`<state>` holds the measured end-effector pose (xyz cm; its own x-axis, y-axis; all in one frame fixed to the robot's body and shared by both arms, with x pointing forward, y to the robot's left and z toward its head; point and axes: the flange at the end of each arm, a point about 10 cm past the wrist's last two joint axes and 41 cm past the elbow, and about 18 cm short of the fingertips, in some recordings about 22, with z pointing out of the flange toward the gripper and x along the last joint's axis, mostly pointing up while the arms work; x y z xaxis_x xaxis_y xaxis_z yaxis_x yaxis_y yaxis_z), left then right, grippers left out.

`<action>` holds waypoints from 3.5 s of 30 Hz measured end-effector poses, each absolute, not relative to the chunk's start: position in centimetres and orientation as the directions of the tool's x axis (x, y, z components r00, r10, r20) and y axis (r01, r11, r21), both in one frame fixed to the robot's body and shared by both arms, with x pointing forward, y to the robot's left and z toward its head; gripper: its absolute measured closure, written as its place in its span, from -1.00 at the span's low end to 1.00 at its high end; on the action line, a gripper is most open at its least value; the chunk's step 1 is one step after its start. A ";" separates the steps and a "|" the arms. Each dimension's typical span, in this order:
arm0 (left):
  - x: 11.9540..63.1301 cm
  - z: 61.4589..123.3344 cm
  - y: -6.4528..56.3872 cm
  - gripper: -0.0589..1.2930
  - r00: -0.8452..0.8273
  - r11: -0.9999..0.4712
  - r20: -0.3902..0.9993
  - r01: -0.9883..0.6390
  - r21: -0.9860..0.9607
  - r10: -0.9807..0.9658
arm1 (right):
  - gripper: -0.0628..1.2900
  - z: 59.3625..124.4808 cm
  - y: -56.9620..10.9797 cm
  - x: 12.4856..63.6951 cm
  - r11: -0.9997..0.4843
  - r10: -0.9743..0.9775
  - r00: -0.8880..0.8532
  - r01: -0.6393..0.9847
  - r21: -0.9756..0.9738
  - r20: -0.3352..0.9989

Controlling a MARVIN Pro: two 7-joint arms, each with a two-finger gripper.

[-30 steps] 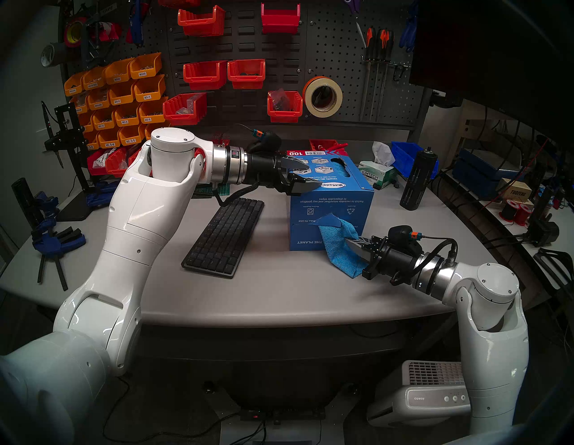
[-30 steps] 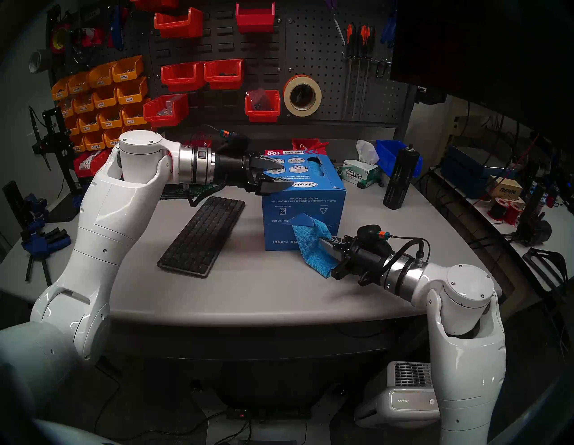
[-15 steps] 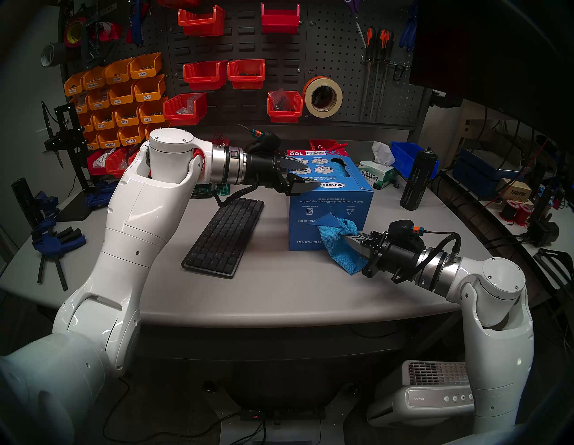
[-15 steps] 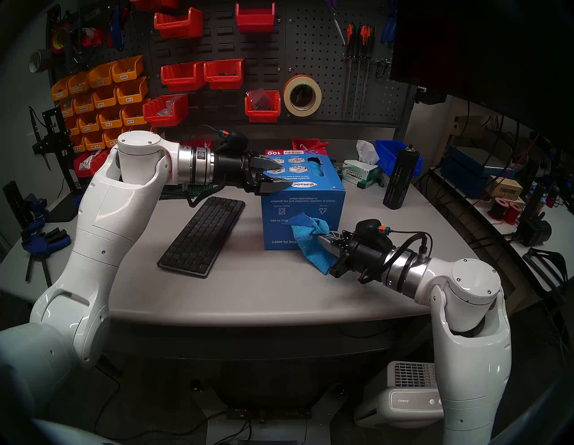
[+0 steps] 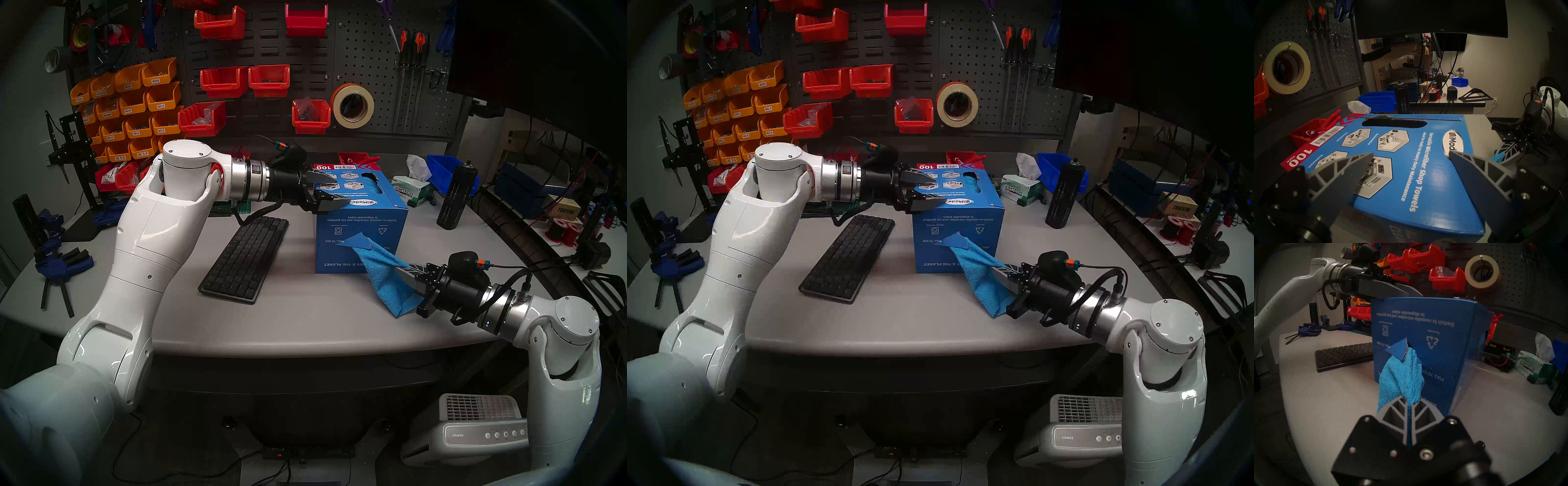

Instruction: Take out a shop towel

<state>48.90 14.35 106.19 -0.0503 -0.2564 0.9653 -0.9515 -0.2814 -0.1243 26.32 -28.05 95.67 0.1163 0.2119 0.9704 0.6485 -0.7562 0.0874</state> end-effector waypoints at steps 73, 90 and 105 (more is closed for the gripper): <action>48.3 105.6 15.4 -0.88 -0.048 -0.271 0.974 -0.957 -0.108 -0.219 | 0.96 105.5 -34.9 27.1 -0.832 0.378 -0.060 0.416 0.367 0.924; 48.1 105.4 15.5 -0.88 -0.051 -0.287 0.977 -0.952 -0.110 -0.206 | 0.96 110.0 -33.6 30.2 -0.787 0.431 -0.193 0.397 0.472 0.881; 48.5 110.0 17.1 -0.88 -0.144 -0.378 0.983 -0.909 -0.176 -0.112 | 0.96 111.1 -32.9 34.0 -0.767 0.418 -0.211 0.439 0.468 0.883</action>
